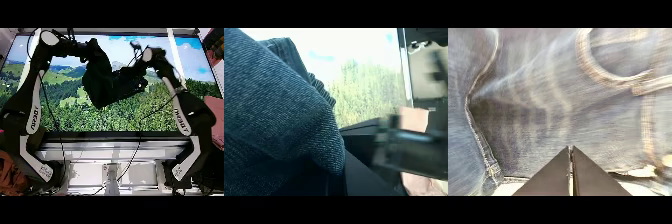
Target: Fold the clothes and pants, and hang the long-sleeved shirts on hangers.
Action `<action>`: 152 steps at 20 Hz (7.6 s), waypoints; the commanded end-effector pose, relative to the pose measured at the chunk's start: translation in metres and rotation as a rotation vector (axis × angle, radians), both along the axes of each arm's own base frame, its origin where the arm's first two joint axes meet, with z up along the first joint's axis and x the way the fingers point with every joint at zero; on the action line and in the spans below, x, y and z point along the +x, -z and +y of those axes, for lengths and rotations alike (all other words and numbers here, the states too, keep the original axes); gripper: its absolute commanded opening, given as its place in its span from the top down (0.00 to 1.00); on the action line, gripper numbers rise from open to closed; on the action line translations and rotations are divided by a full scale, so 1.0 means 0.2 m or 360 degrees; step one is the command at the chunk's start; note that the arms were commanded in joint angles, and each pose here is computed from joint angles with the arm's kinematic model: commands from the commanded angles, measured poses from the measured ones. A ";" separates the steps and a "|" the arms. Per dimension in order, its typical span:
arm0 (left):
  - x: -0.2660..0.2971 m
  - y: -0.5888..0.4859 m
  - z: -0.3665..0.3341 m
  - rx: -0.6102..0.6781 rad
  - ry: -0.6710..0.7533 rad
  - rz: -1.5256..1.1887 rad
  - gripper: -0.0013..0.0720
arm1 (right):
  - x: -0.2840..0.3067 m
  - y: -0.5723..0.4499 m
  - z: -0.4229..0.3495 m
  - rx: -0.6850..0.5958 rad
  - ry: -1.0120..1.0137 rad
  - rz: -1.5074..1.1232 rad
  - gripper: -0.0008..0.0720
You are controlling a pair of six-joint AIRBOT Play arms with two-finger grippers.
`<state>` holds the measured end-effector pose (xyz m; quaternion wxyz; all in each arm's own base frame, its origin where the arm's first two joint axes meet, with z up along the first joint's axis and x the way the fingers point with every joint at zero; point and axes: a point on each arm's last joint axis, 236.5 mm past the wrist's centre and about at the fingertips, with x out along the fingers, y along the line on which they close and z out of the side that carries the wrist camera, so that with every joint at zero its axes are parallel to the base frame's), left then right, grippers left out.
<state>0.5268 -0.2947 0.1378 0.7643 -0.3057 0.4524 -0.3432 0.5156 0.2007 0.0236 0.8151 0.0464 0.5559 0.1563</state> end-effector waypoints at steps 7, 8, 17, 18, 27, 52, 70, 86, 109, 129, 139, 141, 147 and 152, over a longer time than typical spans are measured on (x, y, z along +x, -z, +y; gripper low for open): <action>0.09 0.18 -0.57 -0.0245 -0.0161 -0.0059 0.94 | 0.11 -0.29 -0.37 0.0023 0.0216 -0.0189 0.91; 0.10 0.21 -0.61 -0.0254 -0.0190 -0.0068 0.94 | 0.11 -0.28 -0.39 0.0021 0.0231 -0.0182 0.91; 0.03 0.17 -0.76 -0.0571 -0.0169 0.0188 0.04 | 0.13 -0.28 -0.50 -0.0031 0.0204 -0.0214 0.91; 0.02 0.17 -0.74 -0.0544 -0.0129 0.0146 0.04 | 0.14 -0.29 -0.51 -0.0035 0.0211 -0.0227 0.91; 0.23 0.46 -0.27 0.0073 -0.0063 -0.0195 0.96 | 0.18 -0.31 -0.51 -0.0046 0.0185 -0.0300 0.91; -0.40 0.09 -0.68 0.0872 0.0483 -0.0886 0.96 | 0.39 -0.46 -0.53 0.0083 0.0111 -0.0654 0.92; -0.44 0.02 -0.31 0.1041 0.0495 -0.0672 0.96 | 0.26 0.35 -0.54 -0.0293 -0.0258 -0.0115 0.24; -0.47 0.05 -0.29 0.1067 0.0529 -0.0624 0.96 | -0.36 0.43 -0.19 0.0662 -0.0465 0.0763 0.45; -0.50 0.08 -0.27 0.1093 0.0566 -0.0584 0.96 | -0.08 0.57 -0.40 0.0704 0.0290 0.0470 0.04; -0.50 0.08 -0.27 0.1094 0.0569 -0.0580 0.96 | -0.23 0.71 0.25 0.0851 0.0157 0.0679 0.13; -0.45 -0.14 -0.09 0.1250 0.0492 -0.0793 0.96 | 0.03 0.28 0.28 0.0692 -0.0035 0.0241 0.91; -0.44 -0.32 0.04 0.1328 0.0384 -0.0903 0.96 | 0.13 0.12 0.08 0.0625 0.0075 0.0109 0.91; -0.58 -0.73 0.40 0.1369 0.0152 -0.1012 0.96 | 0.26 -0.32 -0.61 0.0605 0.0475 -0.0153 0.91; -0.69 -0.86 0.78 0.1507 -0.0038 -0.0915 0.96 | 0.12 -0.51 -1.45 0.0313 0.0968 -0.0288 0.91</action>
